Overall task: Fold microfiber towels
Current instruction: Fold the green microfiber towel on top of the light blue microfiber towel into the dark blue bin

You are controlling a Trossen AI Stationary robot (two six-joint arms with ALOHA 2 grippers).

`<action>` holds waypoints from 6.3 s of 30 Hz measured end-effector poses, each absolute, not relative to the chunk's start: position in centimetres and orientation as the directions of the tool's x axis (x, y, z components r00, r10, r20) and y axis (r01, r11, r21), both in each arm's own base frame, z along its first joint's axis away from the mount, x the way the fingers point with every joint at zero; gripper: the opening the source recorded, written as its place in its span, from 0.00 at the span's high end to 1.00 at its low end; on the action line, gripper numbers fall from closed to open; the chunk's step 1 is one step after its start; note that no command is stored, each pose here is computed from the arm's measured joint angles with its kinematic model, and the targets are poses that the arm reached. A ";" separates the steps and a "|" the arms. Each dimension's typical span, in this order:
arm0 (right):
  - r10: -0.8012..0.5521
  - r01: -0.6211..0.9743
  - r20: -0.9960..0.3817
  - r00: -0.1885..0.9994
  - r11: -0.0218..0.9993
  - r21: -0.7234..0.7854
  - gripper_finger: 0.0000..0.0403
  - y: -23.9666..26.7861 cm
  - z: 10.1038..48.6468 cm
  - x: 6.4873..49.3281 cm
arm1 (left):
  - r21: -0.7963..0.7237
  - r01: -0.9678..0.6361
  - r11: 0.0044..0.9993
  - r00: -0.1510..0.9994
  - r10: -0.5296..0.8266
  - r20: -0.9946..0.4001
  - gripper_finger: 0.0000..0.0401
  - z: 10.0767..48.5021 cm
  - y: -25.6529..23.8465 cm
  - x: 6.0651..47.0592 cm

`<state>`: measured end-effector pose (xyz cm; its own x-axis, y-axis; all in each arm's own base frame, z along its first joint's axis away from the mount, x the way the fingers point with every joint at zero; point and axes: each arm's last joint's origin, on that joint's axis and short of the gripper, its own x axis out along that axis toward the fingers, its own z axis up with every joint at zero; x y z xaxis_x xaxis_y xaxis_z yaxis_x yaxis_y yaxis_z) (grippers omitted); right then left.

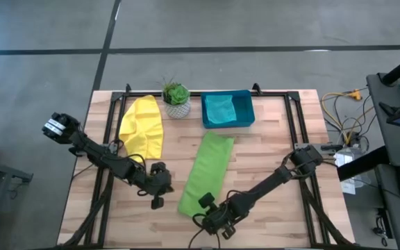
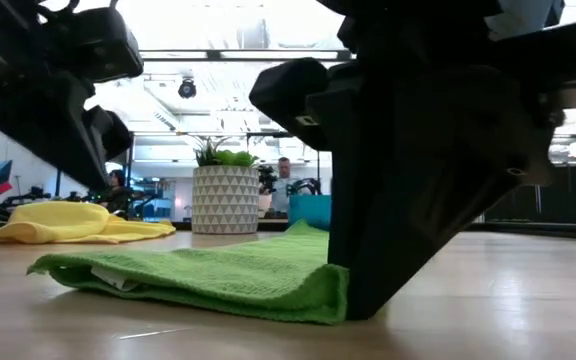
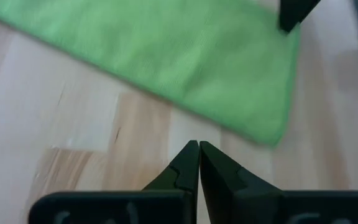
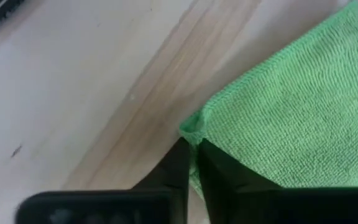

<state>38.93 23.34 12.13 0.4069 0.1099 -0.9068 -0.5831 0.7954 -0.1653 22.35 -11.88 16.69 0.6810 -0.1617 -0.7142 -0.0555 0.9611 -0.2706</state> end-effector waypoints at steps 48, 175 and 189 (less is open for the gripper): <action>0.134 -0.276 -0.848 0.513 0.961 -0.016 0.98 20.8 23.6 34.4 | -0.461 0.058 0.886 0.736 -0.349 -0.579 1.00 8.4 -11.0 31.2; -0.041 0.006 -0.851 0.523 0.999 -0.044 0.98 -7.0 15.4 31.5 | -0.098 -0.176 0.980 0.838 0.097 -0.536 0.88 16.4 -5.0 32.5; -0.041 0.008 -0.852 0.522 0.999 -0.043 0.98 -7.1 15.4 31.5 | -0.030 -0.205 0.978 0.830 0.158 -0.535 0.42 15.1 -4.8 34.6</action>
<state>31.48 -7.07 15.42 0.5220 -0.0413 -0.8520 0.0083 0.9990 -0.0433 34.57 -4.82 15.11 0.8297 0.1578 -0.5355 -0.2053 0.9782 -0.0299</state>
